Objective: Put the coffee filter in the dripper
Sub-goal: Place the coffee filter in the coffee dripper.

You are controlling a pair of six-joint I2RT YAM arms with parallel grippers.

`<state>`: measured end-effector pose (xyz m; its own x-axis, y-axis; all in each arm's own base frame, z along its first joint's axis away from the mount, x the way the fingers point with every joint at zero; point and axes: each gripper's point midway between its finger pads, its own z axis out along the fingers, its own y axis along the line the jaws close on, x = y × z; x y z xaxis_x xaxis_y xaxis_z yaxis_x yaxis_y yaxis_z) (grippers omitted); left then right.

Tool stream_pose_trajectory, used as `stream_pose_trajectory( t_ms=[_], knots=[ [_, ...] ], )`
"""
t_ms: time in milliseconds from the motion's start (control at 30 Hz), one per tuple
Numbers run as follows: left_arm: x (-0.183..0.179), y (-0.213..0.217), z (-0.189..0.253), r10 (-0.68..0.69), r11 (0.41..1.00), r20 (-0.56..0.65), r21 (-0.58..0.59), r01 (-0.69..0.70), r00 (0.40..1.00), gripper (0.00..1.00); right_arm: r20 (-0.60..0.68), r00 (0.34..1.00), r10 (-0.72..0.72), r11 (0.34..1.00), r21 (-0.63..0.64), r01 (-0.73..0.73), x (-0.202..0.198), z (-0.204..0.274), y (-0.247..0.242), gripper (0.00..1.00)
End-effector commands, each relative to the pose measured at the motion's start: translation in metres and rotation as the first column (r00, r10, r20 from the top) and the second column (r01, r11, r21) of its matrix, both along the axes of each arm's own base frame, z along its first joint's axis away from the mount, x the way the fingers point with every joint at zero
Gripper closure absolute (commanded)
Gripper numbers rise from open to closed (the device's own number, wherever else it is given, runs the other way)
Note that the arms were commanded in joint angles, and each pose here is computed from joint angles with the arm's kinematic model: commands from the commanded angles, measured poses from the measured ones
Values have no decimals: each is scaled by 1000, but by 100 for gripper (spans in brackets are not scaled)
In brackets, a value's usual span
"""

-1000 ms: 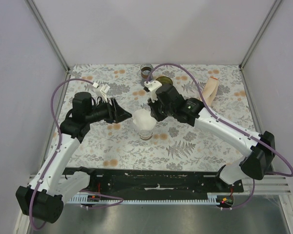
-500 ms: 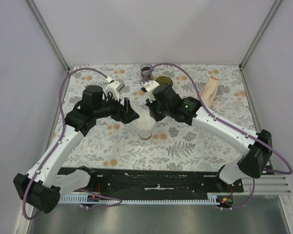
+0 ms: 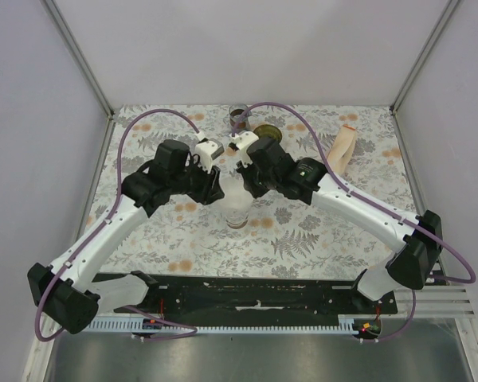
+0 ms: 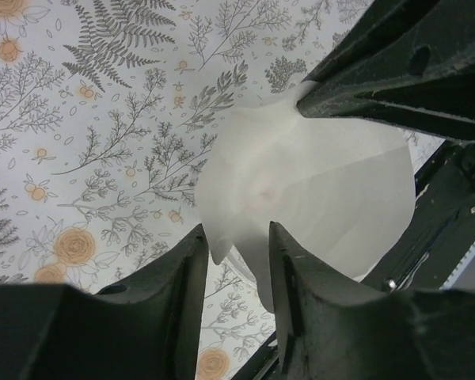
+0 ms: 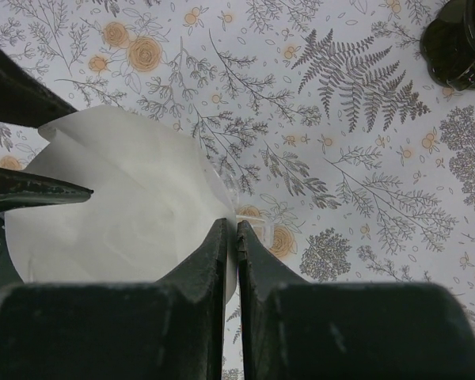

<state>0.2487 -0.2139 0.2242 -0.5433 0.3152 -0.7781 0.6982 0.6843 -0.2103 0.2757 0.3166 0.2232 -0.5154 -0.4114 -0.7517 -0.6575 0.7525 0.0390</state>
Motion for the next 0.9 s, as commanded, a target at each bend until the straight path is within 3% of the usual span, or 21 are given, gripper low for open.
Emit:
stream_pose_trajectory(
  t_ms=[0,200,233,267,367,500,700,867],
  knots=[
    [-4,3,9,-48,998,31,49,47,998,63,45,999,-15,1000,1,15,6,15,-1,88],
    [-6,-3,8,-62,997,-2,36,62,998,92,48,999,-14,1000,-1,14,6,14,-1,88],
    [-4,-3,8,-61,997,-2,37,61,998,93,49,999,-15,1000,2,15,6,15,-2,88],
    [-4,-5,10,-65,997,0,34,65,998,92,50,999,-16,1000,2,16,6,16,-2,88],
    [-3,-12,16,-85,996,-2,16,85,996,68,58,998,-17,1000,9,17,7,17,-1,88],
    [2,-21,24,-99,995,0,9,99,995,49,60,998,-10,1000,18,9,7,19,1,87],
    [2,-20,5,-128,985,-27,115,130,991,39,68,998,-4,1000,23,2,6,21,1,87],
    [18,-10,-12,-65,976,-26,208,69,998,38,70,998,-3,1000,28,1,6,21,2,86]
  ],
)
